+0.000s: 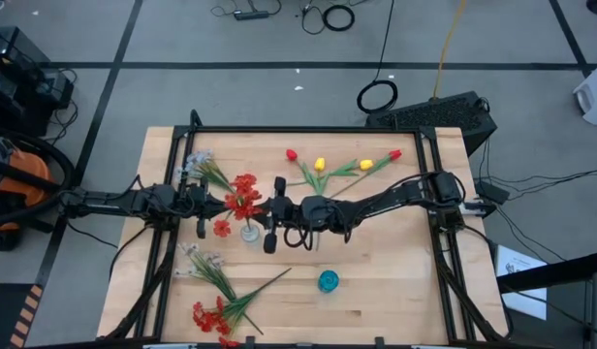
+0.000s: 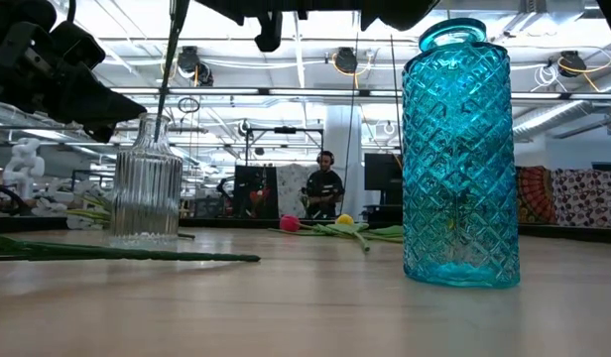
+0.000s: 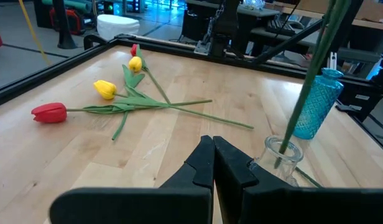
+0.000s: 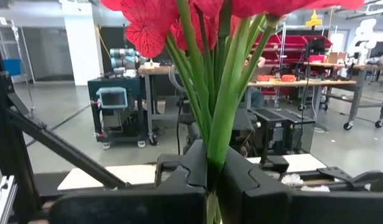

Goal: Sort flowers into vase by color
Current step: Put the right orange flowers into the transparent vase

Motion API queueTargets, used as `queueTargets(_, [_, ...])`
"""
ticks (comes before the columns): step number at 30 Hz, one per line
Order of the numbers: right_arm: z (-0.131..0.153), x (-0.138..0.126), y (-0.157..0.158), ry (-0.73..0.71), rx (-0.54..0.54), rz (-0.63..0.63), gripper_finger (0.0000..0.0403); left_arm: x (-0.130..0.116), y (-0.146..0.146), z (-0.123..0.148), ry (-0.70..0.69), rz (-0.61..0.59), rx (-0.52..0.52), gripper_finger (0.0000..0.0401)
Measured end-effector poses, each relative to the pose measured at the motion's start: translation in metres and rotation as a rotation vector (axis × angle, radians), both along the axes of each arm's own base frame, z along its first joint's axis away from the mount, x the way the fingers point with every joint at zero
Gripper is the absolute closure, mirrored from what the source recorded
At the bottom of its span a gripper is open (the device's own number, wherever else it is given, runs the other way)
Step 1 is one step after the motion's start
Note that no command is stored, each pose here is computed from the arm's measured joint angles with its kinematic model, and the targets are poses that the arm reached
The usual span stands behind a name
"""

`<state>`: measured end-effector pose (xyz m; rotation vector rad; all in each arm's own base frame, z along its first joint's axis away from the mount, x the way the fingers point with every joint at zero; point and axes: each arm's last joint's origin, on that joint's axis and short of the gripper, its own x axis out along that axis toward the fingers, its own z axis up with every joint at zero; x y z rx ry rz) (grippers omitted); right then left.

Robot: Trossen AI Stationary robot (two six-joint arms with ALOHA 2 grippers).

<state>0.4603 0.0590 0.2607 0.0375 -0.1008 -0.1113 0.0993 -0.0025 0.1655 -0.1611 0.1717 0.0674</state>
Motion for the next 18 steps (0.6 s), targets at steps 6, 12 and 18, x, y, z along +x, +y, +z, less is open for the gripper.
queueTargets(6, [-0.017, 0.007, 0.001, 0.018, 0.002, 0.002, 0.0401, 0.0, 0.0, 0.0, -0.001, 0.0, 0.0, 0.0396])
queueTargets(12, [-0.031, 0.01, 0.002, 0.068, 0.035, 0.002, 0.0385, 0.0, 0.0, 0.0, 0.001, 0.0, 0.0, 0.0396])
queueTargets(18, [-0.039, 0.011, 0.002, 0.127, 0.032, -0.002, 0.0357, 0.0, 0.0, -0.001, 0.006, 0.0, 0.0, 0.0396])
